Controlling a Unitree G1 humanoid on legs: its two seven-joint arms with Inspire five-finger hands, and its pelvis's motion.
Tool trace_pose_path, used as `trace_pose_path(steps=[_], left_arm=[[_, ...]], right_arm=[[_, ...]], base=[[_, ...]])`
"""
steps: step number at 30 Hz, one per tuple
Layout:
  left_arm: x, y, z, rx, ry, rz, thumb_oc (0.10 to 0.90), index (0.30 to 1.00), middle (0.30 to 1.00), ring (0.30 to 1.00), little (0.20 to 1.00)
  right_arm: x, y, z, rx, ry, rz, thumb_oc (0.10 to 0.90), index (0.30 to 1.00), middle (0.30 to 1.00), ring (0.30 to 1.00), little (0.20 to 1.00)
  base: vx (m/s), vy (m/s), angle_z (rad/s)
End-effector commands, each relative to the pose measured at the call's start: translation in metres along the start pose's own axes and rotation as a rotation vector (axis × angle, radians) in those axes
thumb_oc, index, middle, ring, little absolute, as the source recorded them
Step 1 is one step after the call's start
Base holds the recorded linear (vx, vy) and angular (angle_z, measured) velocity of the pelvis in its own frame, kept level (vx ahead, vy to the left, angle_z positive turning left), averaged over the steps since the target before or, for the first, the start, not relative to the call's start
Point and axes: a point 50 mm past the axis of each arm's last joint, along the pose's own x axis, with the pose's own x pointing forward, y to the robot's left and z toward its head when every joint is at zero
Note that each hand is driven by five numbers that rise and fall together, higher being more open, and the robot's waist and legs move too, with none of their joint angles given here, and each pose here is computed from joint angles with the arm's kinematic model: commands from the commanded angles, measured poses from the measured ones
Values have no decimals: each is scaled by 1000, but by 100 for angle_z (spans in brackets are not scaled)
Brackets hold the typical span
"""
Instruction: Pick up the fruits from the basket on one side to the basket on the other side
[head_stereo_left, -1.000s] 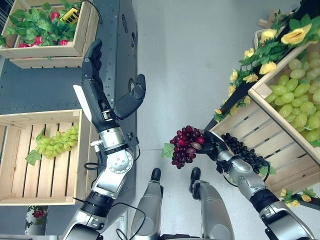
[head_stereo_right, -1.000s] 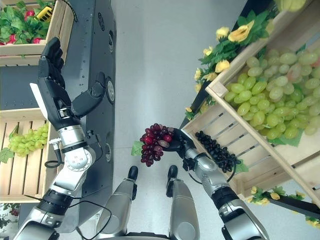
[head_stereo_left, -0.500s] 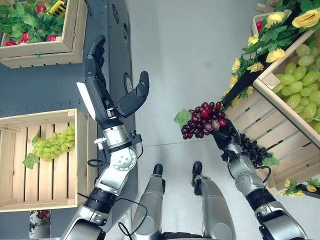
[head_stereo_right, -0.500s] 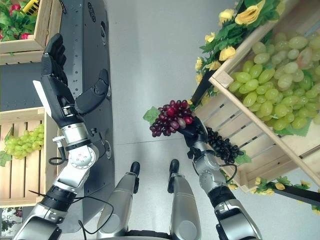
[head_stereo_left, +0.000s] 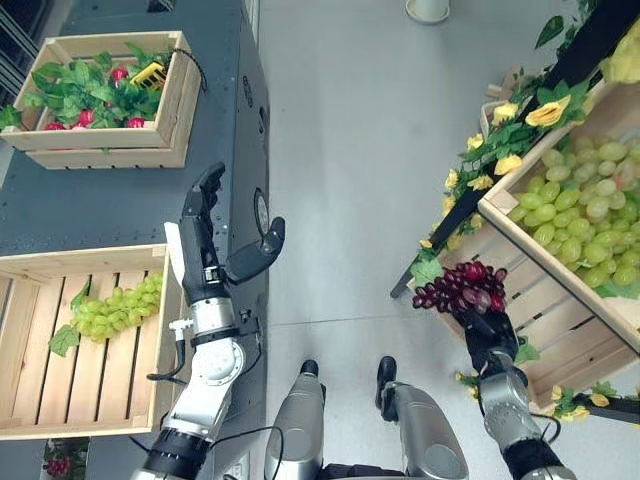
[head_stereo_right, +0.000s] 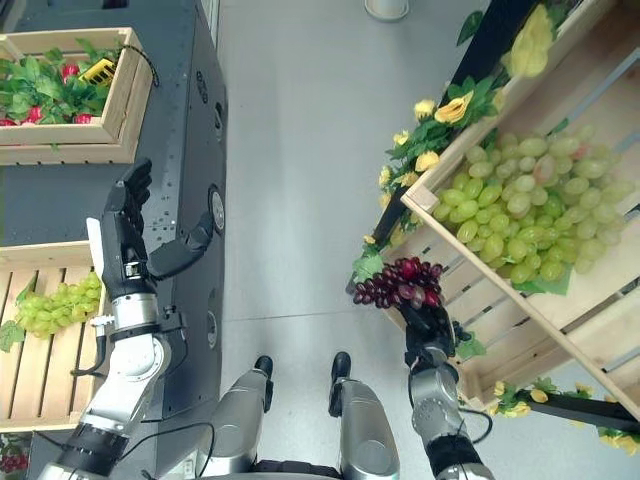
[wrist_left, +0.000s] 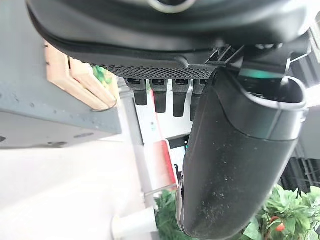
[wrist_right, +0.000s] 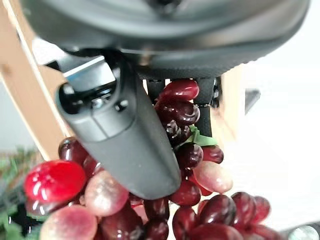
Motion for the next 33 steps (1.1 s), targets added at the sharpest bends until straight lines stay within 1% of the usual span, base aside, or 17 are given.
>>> trace_pose_path(steps=[1,6,8,12,25,30,33], left_arm=[[2,14,32,-28,-159,-45,800,900,900,900,900],[-5,21,28,-6,-133,-49,800,900,900,900,900],[-8,25,27,5,-129,-52,800,900,900,900,900],[-7,28,27,18,-125,-62,800,900,900,900,900],[5,20,35,44,-176,-151,800,900,900,900,900],[14,16,38,47,-181,-184,800,900,900,900,900],[13,14,38,49,-180,-206,800,900,900,900,900]], right_arm=[[-6,10,23,137,-208,35,400,300,300,300,300],[-17,-10,15,170,-200,-52,400,300,300,300,300],[-24,-25,12,202,-205,-122,400,300,300,300,300],[-27,-36,11,238,-215,-184,400,300,300,300,300],[-15,-31,13,314,-232,-237,400,300,300,300,300],[-6,-26,14,295,-188,-239,400,300,300,300,300],[-5,-22,9,280,-152,-217,400,300,300,300,300]], base=[[130,-44,-1],[92,-29,-2],[67,-48,-2],[16,-41,-1],[-31,-50,4],[-40,-44,-3],[17,-35,2]])
